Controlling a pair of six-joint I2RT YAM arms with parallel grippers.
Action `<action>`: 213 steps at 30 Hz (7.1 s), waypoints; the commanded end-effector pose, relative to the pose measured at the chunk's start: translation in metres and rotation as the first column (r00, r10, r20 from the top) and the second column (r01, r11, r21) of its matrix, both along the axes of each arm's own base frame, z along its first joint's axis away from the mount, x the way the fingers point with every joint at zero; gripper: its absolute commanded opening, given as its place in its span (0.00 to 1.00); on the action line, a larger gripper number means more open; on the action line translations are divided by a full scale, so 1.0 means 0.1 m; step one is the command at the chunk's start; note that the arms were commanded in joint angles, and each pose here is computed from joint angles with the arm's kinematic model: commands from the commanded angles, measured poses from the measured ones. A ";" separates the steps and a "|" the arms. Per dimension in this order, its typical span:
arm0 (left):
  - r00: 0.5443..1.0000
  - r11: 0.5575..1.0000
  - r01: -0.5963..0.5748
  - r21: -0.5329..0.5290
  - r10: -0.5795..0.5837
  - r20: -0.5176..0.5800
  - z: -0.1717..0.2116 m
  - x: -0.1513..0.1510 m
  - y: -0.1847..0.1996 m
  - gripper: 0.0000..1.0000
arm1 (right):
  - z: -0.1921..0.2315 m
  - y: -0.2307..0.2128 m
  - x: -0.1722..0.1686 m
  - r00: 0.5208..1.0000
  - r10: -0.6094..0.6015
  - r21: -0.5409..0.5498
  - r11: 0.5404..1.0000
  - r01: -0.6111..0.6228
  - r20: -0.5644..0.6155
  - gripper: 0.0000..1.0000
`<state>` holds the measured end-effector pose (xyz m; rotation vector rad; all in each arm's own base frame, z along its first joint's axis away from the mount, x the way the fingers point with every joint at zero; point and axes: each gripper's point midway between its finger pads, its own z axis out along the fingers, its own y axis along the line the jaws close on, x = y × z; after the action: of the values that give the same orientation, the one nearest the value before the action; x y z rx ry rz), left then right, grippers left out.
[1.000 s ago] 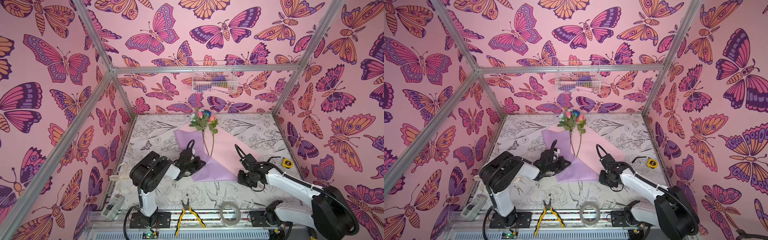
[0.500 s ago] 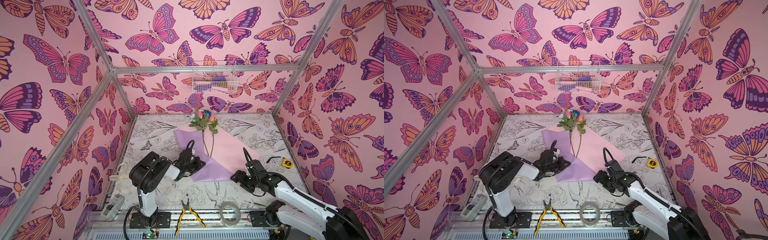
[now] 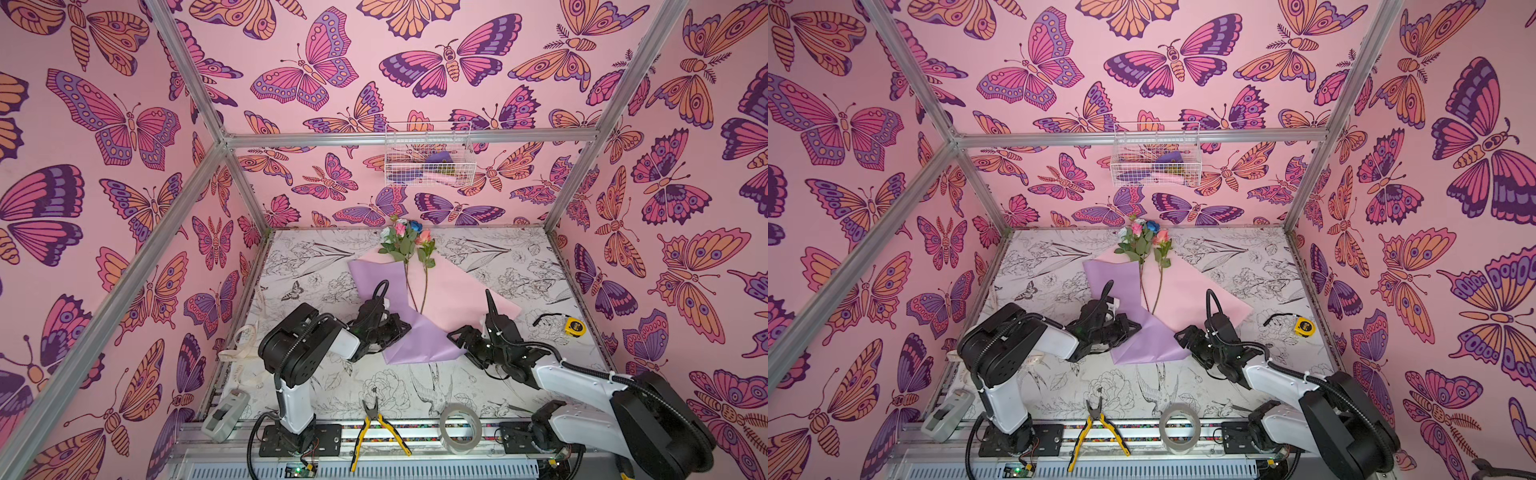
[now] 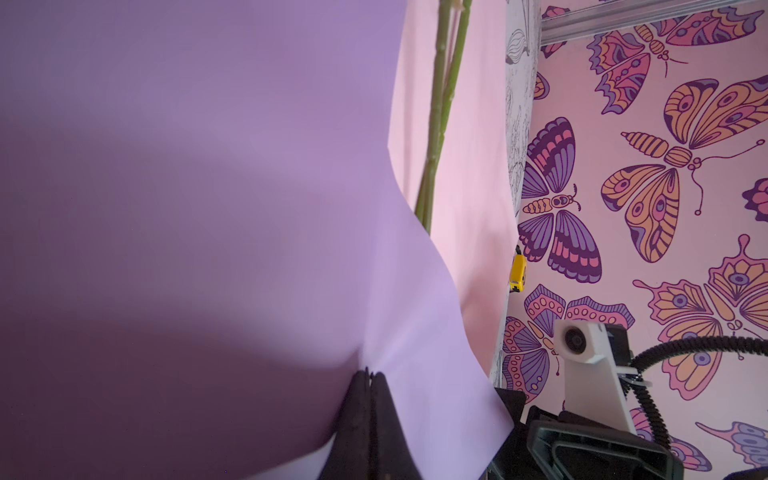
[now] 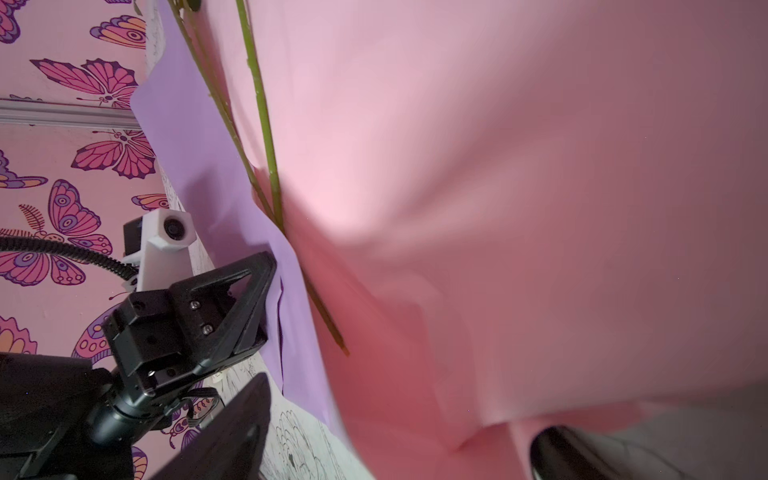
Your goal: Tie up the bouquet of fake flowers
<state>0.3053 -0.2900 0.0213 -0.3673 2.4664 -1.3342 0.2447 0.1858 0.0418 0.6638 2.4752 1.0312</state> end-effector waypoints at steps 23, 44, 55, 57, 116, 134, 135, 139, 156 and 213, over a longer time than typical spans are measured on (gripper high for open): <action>1.000 0.998 0.004 0.056 -0.002 -0.031 -0.01 -0.09 0.08 0.01 | 0.05 -0.80 0.70 0.989 0.016 -0.186 0.982 0.011 0.146 0.76; 0.999 0.996 0.032 0.079 -0.032 0.005 0.19 -0.18 0.14 0.08 | 0.70 -0.53 0.85 0.952 0.240 -0.310 0.935 -0.174 0.191 0.08; 1.000 0.983 0.021 0.183 -0.018 -0.016 0.09 -0.39 0.39 0.08 | 1.09 -0.16 0.86 0.918 0.351 -0.403 0.879 -0.255 0.185 0.04; 0.999 0.982 0.040 0.187 -0.037 -0.021 0.06 -0.41 0.35 0.07 | 1.17 -0.03 0.88 0.904 0.380 -0.413 0.868 -0.275 0.196 0.03; 0.969 0.972 -0.111 0.205 0.060 0.238 1.00 -0.15 0.76 0.75 | 0.13 2.16 1.33 0.692 0.722 -0.395 0.634 -0.665 -0.007 0.39; 0.993 0.951 -0.060 0.302 0.027 0.112 0.45 0.01 0.51 0.27 | 0.29 2.19 1.27 0.700 0.714 -0.358 0.655 -0.666 0.003 0.51; 0.994 0.950 -0.062 0.306 0.031 0.108 0.42 0.00 0.52 0.18 | 0.34 2.18 1.27 0.701 0.713 -0.355 0.658 -0.664 0.010 0.53; 0.993 0.947 -0.076 0.312 0.045 0.107 0.35 -0.04 0.58 0.01 | 0.54 2.16 1.25 0.705 0.709 -0.350 0.670 -0.654 0.039 0.61; 0.959 0.926 -0.139 0.350 0.038 0.281 0.20 -0.10 0.82 0.00 | 0.77 1.39 0.83 0.774 0.634 -0.424 0.704 -0.571 0.010 0.59; 0.943 0.909 -0.300 0.288 0.238 0.233 0.78 0.13 1.55 0.53 | -0.26 1.37 -0.35 0.758 0.625 -0.270 0.709 -0.651 -0.186 0.15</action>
<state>0.3269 -0.1308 0.1142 -0.5131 2.2001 -0.7933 0.2156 0.3236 0.0237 -0.3116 2.9083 0.7796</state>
